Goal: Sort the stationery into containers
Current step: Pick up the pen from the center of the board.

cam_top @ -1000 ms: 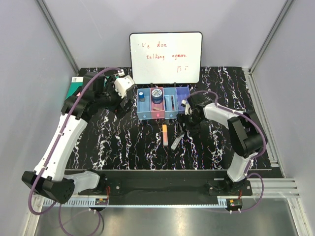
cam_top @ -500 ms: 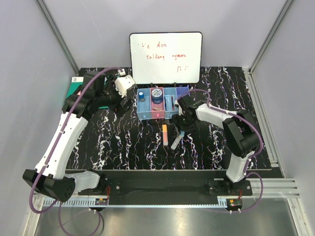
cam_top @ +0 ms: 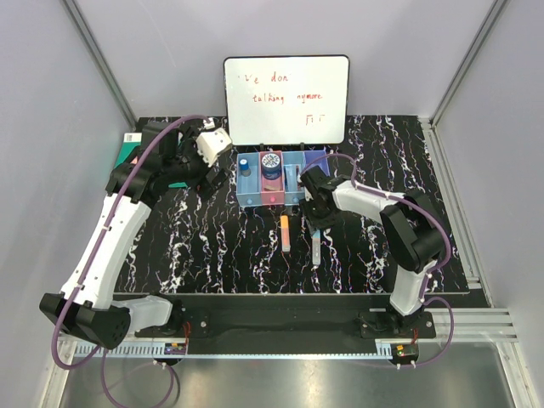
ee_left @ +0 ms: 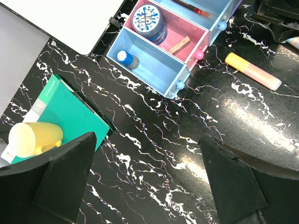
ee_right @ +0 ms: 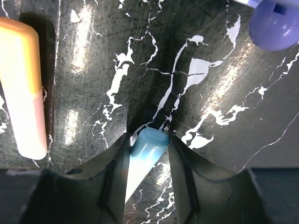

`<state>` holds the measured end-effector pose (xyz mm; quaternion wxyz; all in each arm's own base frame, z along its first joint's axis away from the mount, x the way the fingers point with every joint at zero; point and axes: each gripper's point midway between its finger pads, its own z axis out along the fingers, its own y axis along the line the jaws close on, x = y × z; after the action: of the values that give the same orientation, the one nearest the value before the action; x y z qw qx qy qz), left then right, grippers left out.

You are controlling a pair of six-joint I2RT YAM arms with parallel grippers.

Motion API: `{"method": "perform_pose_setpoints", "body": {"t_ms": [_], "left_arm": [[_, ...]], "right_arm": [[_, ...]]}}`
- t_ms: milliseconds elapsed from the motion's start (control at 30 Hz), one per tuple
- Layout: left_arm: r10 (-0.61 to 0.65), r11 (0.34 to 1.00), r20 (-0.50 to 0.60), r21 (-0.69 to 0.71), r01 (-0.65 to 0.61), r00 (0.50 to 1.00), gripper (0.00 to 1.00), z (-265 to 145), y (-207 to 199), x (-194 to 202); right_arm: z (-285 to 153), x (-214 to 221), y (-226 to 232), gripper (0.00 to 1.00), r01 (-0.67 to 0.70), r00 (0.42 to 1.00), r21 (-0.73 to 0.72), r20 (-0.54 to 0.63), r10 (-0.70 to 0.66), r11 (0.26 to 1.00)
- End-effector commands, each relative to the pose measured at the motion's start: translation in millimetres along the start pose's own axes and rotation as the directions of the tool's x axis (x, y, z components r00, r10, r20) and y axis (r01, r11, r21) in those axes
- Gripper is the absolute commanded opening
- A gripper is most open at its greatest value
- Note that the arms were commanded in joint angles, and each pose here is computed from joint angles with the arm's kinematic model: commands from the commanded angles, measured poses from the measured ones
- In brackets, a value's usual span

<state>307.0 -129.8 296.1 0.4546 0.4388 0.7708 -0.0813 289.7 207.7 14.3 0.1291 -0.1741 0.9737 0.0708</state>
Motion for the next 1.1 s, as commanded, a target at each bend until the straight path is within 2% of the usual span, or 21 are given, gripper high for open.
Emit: {"method": "perform_pose_setpoints", "body": {"t_ms": [0, 67, 200, 233, 367, 667, 1067], "left_arm": [[0.044, 0.998, 0.095, -0.04, -0.04, 0.994, 0.99, -13, 11, -28], [0.042, 0.998, 0.093, -0.04, -0.038, 0.995, 0.99, -13, 11, -27], [0.032, 0.999, 0.1, -0.035, -0.029, 0.994, 0.99, -14, 9, -28], [0.032, 0.999, 0.104, -0.035, -0.028, 0.994, 0.99, -14, 9, -29], [0.035, 0.999, 0.109, -0.04, -0.031, 0.993, 0.99, -18, 8, -30], [0.051, 0.996, 0.117, -0.077, -0.042, 0.992, 0.99, -27, 13, -35], [0.071, 0.994, 0.119, -0.087, -0.061, 0.99, 0.99, -25, 23, -46]], "right_arm": [[0, -10, 0, 0.47, 0.067, 0.997, 0.036, 0.041, -0.068, 0.997], [-2, -13, 1, 0.52, 0.092, 0.994, 0.035, 0.054, -0.094, 0.995], [-13, -20, 5, 0.54, 0.174, 0.979, 0.033, 0.098, -0.177, 0.984], [-16, -21, 8, 0.57, 0.196, 0.974, 0.035, 0.109, -0.199, 0.98], [-35, -22, 14, 0.61, 0.212, 0.967, 0.019, 0.143, -0.212, 0.977], [-29, 21, 9, 0.62, 0.199, 0.978, 0.004, 0.066, -0.199, 0.98], [-20, 15, 26, 0.59, 0.21, 0.977, -0.072, 0.049, -0.207, 0.975]]}}
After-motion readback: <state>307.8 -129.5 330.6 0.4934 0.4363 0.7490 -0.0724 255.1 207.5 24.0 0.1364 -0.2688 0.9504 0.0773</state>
